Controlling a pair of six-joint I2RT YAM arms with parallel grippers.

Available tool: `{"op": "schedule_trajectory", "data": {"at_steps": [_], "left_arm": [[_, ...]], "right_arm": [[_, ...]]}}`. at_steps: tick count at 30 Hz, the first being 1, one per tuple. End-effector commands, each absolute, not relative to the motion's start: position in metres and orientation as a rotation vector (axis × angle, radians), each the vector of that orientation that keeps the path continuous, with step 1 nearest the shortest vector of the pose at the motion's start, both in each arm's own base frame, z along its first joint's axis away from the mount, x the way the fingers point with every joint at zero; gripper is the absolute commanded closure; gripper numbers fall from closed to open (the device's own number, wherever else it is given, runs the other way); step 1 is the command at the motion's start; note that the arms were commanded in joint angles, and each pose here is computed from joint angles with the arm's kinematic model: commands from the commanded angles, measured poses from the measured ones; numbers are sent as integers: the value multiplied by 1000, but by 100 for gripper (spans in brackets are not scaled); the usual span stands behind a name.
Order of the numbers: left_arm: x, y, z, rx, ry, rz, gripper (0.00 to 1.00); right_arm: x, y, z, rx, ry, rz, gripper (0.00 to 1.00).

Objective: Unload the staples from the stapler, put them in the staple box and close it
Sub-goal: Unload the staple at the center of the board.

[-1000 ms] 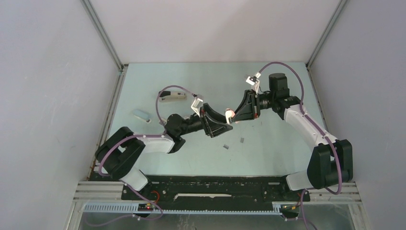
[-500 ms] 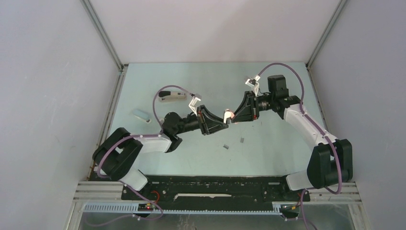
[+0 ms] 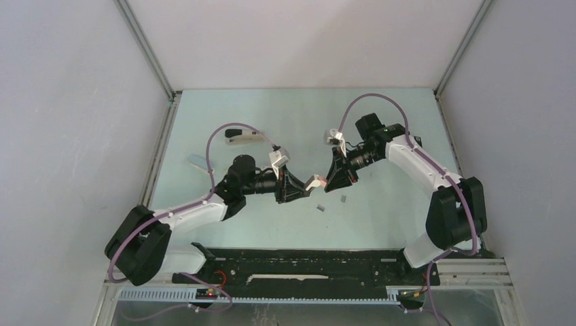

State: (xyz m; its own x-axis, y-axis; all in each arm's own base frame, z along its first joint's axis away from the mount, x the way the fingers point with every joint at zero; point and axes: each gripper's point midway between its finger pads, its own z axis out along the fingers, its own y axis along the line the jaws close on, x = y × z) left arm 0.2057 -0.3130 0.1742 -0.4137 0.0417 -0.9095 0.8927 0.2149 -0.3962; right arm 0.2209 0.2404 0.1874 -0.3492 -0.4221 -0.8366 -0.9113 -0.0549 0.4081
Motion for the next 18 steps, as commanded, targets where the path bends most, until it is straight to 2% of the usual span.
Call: {"op": "schedule_trajectory", "data": {"at_steps": [1,9,18], "left_arm": [[219,-297,152,919,1727,-1129,96],[226,-287,141,967,1749,-999,97],[241,-276,129,995,1827,-804,97]], "right_arm": [[218,224,173,-1545,1772,1244,100],[222,219,153,-1687,1725,1013,100],[247,214,138,-1722,1800,724,100]]}}
